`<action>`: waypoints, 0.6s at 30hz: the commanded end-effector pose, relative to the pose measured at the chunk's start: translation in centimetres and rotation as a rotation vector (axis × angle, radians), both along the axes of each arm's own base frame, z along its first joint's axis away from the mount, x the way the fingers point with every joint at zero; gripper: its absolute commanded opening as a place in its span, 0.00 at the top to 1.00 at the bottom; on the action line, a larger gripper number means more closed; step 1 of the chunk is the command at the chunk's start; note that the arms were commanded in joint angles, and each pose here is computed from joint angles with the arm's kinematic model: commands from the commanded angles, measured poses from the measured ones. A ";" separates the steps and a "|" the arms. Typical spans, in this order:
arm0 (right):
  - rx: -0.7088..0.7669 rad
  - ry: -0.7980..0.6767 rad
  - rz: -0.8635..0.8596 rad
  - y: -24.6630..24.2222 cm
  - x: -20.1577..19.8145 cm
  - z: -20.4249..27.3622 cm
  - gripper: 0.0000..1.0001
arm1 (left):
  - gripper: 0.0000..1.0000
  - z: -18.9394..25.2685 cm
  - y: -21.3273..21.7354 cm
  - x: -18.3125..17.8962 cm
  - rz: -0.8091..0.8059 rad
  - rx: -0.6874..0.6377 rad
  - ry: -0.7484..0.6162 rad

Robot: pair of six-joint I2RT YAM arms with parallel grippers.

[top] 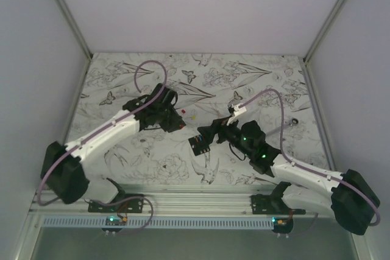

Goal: Snap on the fuse box
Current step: Pick up the fuse from the center of the board.

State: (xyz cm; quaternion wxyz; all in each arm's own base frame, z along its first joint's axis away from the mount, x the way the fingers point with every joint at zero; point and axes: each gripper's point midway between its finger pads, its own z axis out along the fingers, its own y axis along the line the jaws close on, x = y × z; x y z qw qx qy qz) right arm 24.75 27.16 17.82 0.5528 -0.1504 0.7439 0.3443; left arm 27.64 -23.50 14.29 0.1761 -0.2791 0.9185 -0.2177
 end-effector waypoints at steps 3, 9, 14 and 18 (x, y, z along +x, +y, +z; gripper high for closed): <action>0.199 -0.119 0.016 2.5 -0.8 4.8 0.20 | 0.86 4.4 0.3 -1.4 0.203 -0.171 -0.109; 0.266 -0.155 0.049 4.0 -2.0 6.0 0.34 | 0.86 5.4 0.6 -2.7 0.289 -0.257 -0.138; 0.303 -0.176 0.083 5.4 -2.6 6.8 0.46 | 0.87 5.8 0.2 -3.1 0.314 -0.302 -0.142; 0.330 -0.173 0.093 6.3 -2.9 6.7 0.51 | 0.87 6.2 0.1 -3.3 0.338 -0.329 -0.157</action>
